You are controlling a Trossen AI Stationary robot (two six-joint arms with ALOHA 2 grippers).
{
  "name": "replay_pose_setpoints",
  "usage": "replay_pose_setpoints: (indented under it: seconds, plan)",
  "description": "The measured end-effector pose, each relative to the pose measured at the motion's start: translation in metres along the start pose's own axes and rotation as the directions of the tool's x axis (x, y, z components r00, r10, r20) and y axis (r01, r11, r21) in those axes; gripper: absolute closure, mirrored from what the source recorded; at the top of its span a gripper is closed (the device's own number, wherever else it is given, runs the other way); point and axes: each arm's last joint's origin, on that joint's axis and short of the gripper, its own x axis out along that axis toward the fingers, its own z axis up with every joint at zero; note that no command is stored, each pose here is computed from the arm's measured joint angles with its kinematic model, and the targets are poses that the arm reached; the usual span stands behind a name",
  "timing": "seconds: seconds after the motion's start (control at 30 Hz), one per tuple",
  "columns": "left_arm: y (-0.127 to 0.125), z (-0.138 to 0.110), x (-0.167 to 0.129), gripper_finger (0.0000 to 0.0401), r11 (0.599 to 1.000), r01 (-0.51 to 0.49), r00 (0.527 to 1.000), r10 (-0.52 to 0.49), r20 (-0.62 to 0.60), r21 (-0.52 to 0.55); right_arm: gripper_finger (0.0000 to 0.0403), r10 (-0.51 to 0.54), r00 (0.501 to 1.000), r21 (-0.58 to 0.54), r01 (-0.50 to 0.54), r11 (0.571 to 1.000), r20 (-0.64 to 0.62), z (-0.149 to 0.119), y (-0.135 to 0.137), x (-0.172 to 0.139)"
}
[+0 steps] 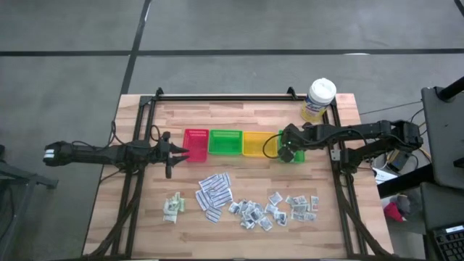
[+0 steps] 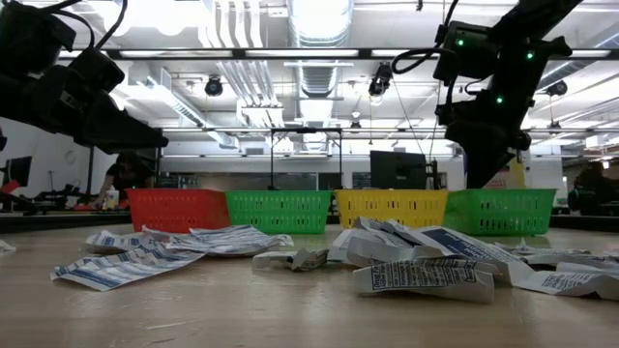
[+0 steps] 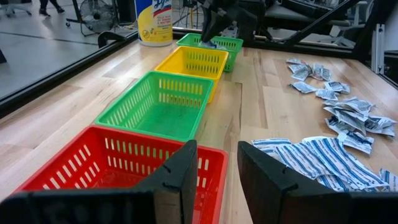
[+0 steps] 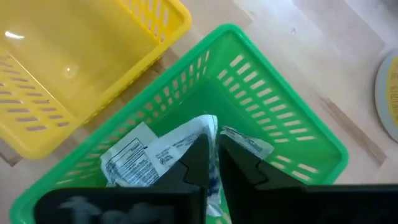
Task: Pick & Place First Aid Supplies
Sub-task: Put the blue alcohol pad into the right green bin
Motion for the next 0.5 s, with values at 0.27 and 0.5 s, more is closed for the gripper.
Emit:
replay_pose_setpoints:
  seconds: [0.27,0.5]
  plan:
    - [0.0,0.0,0.0,0.0288,1.0,0.0,1.0,0.0,0.0,0.001,0.0306,-0.01,1.0,-0.057,0.011,0.998,0.015,0.003,-0.001,-0.005]
    - [0.0,0.0,0.0,0.0288,1.0,0.0,1.0,0.0,0.0,0.001,0.0302,0.118,0.992,-0.03,-0.117,0.993,0.04,0.018,0.006,-0.024]
